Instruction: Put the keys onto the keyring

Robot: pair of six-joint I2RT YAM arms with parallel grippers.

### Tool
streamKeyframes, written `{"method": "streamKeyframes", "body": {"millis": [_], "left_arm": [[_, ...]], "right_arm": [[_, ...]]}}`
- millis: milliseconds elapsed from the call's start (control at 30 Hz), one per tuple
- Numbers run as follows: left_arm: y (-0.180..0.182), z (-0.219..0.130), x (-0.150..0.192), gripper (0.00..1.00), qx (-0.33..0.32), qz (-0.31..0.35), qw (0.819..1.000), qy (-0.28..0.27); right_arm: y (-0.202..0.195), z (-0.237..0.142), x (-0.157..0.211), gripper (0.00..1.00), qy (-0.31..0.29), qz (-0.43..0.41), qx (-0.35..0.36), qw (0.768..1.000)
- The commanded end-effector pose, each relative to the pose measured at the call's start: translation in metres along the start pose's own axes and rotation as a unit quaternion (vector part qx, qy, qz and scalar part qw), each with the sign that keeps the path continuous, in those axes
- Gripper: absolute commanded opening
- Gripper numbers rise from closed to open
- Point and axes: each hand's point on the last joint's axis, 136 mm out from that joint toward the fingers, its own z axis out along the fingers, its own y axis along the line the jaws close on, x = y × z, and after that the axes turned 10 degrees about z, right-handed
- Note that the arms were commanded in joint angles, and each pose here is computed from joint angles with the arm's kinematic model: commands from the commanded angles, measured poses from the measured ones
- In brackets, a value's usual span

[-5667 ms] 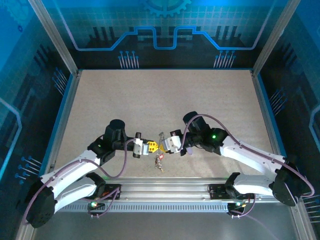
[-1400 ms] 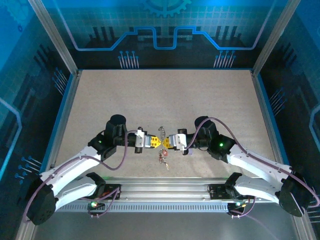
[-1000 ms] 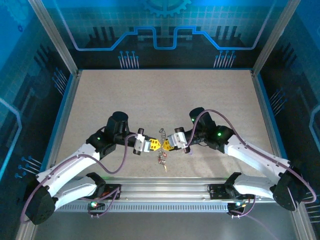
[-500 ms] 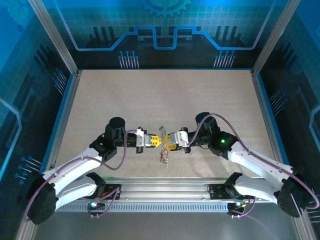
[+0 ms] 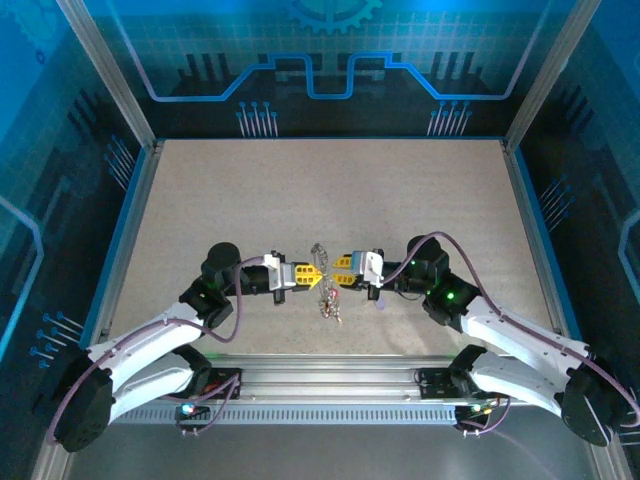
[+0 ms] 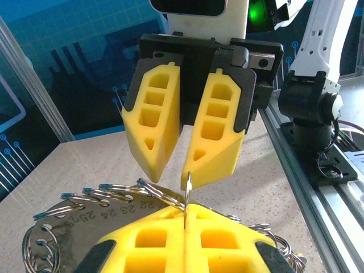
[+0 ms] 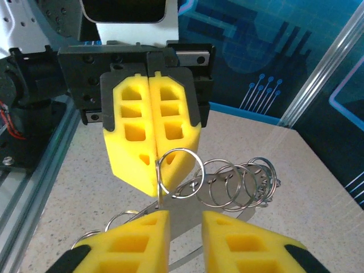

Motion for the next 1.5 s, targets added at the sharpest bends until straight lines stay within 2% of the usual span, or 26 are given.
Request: {"method": "streamKeyframes", "body": {"millis": [0,667,933,1467], "left_arm": [[0.006,-0.003,-0.015,0.00,-0.017,0.022,0.999,-0.024],[0.013,-0.002,-0.014,0.00,-0.035,0.019,0.999,-0.031],[0.012,-0.002,-0.013,0.00,-0.035,0.020,0.999,-0.030],[0.008,-0.002,-0.010,0.00,-0.023,0.027,0.999,-0.015]], "right_arm": [[0.003,0.004,-0.011,0.21,-0.022,0.000,-0.001,1.000],[0.026,0.011,-0.002,0.20,0.000,-0.007,-0.067,0.998],[0.030,0.008,0.008,0.20,0.025,-0.019,-0.078,0.996],[0.027,0.005,0.006,0.24,0.025,-0.033,-0.071,0.997]]}}
